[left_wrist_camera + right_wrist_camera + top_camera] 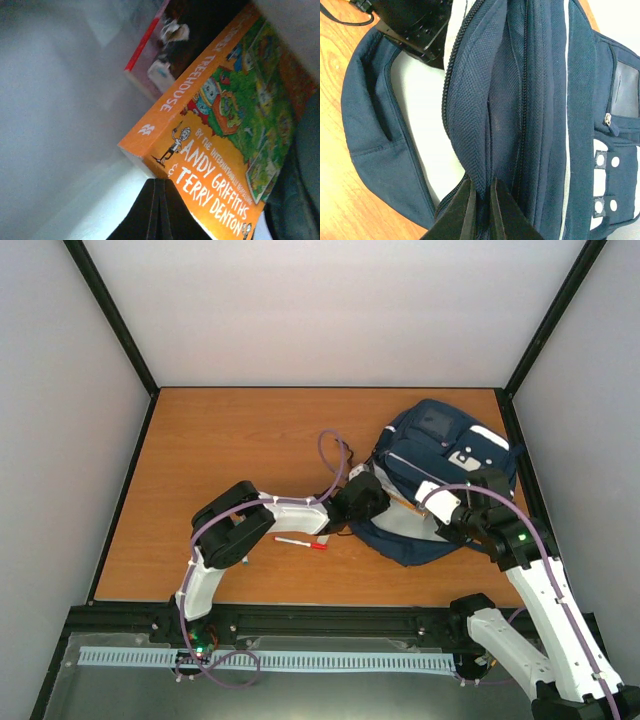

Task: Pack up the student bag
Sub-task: Place the book in the student bag, then adjust the student bag at the center of the board.

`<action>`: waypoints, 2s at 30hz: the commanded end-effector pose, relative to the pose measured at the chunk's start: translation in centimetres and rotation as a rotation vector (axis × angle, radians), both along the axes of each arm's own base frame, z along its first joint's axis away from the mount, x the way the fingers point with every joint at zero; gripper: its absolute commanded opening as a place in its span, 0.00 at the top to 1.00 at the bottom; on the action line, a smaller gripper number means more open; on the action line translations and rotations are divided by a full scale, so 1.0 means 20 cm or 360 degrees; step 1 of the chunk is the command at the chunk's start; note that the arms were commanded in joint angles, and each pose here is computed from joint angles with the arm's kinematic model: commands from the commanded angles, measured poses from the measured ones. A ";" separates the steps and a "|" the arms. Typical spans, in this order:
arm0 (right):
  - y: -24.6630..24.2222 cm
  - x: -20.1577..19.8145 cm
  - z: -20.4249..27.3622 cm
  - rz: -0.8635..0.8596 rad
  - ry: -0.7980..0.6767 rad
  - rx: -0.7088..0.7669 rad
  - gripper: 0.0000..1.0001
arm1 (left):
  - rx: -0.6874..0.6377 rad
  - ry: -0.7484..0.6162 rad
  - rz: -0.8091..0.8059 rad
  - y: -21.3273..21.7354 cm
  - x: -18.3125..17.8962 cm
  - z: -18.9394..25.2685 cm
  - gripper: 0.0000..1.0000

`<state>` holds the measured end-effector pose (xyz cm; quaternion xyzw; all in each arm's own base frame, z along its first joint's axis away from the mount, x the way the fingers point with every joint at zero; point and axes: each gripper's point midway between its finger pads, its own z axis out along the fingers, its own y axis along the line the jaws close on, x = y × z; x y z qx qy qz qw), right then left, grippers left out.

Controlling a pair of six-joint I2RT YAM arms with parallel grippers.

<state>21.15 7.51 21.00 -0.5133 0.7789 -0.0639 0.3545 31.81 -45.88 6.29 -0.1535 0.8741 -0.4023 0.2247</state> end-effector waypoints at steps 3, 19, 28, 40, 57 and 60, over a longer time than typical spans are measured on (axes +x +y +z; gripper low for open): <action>0.00 -0.06 -0.04 0.0103 -0.0023 -0.0040 0.97 | -0.0259 -0.0127 0.0124 -0.07 0.09 0.17 0.99; -0.04 -0.15 -0.23 0.0081 0.0073 -0.0096 0.93 | -0.0094 -0.0106 -0.0078 0.10 -0.11 0.27 0.97; -0.05 -0.18 -0.33 0.0090 0.0159 -0.0128 0.81 | 0.0453 -0.0270 -0.0194 0.49 -0.23 0.35 0.37; -0.04 -0.17 -0.21 -0.0053 0.0197 0.0001 0.34 | 0.0492 -0.0150 -0.0329 0.61 -0.10 0.27 0.12; -0.31 0.24 -0.31 -0.0738 0.0282 0.0012 0.27 | 0.0518 0.0029 -0.0586 0.38 0.12 0.07 0.38; -0.41 0.30 -0.37 -0.0872 0.0342 0.0005 0.27 | 0.0517 0.0063 -0.0588 0.36 0.13 0.02 0.43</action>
